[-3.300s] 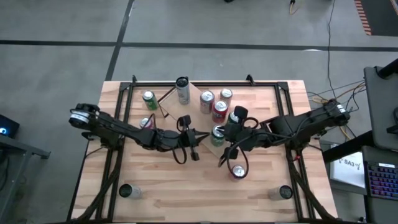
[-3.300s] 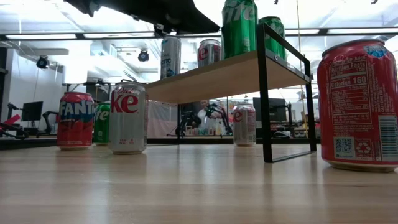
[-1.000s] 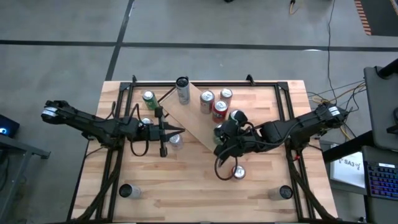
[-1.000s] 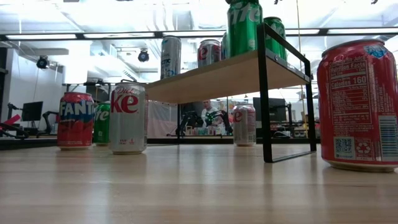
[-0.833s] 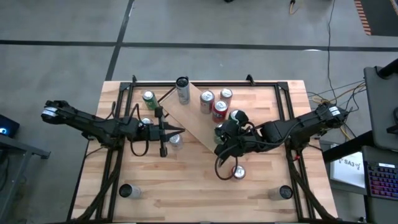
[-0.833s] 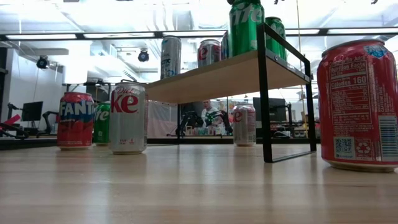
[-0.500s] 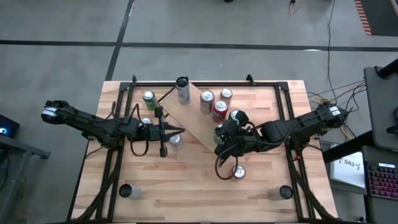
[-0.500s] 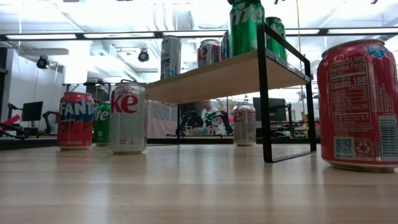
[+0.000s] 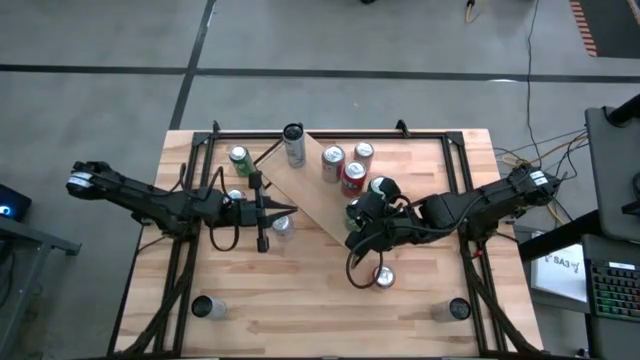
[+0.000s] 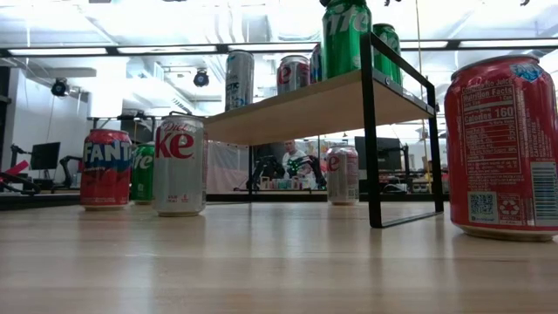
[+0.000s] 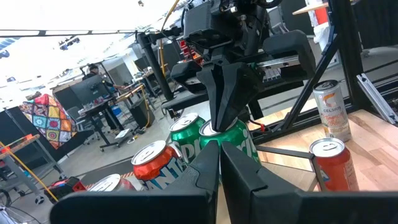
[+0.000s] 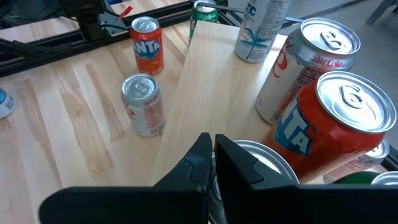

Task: Place canned beverage on shelf
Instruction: Put the bottom green soda can on the shelf aligned with the other green soda

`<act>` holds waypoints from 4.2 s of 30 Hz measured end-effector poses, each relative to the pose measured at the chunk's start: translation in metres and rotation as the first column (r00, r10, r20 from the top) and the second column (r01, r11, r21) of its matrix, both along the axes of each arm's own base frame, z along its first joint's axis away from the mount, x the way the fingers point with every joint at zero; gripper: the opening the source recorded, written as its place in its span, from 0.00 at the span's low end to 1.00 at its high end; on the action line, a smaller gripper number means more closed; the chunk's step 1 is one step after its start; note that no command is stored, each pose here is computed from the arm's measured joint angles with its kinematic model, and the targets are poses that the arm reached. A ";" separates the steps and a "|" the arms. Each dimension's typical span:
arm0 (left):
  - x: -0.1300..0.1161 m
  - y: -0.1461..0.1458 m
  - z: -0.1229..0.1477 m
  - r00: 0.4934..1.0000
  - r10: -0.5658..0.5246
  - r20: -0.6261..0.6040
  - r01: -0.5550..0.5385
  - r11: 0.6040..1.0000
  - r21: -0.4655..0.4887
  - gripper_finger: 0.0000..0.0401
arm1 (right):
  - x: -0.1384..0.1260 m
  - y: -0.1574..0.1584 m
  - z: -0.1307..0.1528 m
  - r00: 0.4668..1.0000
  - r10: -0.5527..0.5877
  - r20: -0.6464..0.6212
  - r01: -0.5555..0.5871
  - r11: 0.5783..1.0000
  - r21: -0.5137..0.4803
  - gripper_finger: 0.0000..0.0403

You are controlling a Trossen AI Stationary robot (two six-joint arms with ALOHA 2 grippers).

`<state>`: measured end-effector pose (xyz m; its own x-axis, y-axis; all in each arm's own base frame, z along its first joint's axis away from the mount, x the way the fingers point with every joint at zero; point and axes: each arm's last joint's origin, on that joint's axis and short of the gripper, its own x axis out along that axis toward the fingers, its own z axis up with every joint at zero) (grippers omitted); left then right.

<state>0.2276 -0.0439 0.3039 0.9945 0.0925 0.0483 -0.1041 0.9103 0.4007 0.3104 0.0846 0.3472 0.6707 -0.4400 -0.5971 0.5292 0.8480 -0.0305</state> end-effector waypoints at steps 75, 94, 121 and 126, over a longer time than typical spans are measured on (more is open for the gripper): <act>0.000 0.000 0.000 1.000 0.000 -0.002 0.000 1.000 0.000 0.00 | -0.039 -0.037 0.026 0.928 -0.319 -0.194 0.346 0.930 0.126 0.03; 0.000 0.000 0.000 1.000 0.000 -0.002 0.000 1.000 0.000 0.00 | -0.041 -0.035 0.026 0.922 -0.323 -0.212 0.359 0.919 0.161 0.03; 0.000 0.000 0.000 1.000 0.000 -0.002 0.000 1.000 0.000 0.00 | -0.040 -0.032 0.040 0.949 -0.265 -0.169 0.293 0.942 0.165 0.03; 0.000 0.000 0.000 1.000 0.000 -0.001 0.000 1.000 0.000 0.00 | -0.039 -0.031 0.039 0.952 -0.261 -0.159 0.286 0.945 0.160 0.03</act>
